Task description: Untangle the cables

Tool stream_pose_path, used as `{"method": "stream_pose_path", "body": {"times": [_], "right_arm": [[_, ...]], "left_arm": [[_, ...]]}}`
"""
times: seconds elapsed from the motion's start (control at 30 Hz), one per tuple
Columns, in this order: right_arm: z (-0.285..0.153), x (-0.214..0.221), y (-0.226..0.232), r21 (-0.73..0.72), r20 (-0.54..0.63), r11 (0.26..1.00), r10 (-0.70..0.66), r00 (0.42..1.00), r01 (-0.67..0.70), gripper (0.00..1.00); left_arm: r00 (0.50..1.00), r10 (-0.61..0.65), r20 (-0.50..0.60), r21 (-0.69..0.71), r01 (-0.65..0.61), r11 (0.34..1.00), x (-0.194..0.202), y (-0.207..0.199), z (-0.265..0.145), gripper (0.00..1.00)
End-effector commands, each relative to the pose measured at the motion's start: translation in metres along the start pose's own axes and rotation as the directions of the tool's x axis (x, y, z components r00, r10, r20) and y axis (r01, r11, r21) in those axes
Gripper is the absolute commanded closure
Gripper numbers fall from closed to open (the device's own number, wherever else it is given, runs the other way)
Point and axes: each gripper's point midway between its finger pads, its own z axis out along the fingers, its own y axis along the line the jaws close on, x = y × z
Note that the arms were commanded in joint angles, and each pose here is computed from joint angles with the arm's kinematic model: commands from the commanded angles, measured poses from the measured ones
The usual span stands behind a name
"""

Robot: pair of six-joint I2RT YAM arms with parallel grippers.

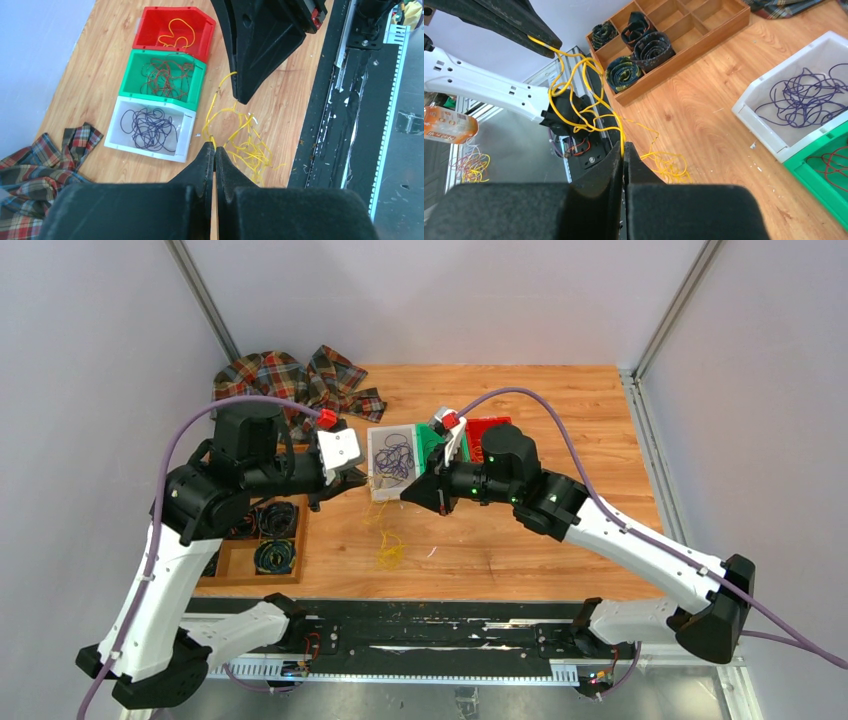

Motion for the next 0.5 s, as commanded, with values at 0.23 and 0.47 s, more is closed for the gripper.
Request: {"method": "stream_pose_path", "body": {"times": [0.23,0.47], "right_arm": [[-0.0074,-0.0190,0.0007,0.020,0.082,1.000,-0.007,0.997,0.006,0.85],[-0.0025,-0.0204,0.0051,-0.011,0.100,1.000,0.015,0.995,-0.014,0.88]], "left_arm": [[0.999,0.031,0.013,-0.017,-0.031,0.999,-0.0028,-0.0028,-0.0071,0.99],[1.000,0.028,0.013,-0.014,-0.028,1.000,-0.0026,-0.0031,-0.0065,0.99]]}}
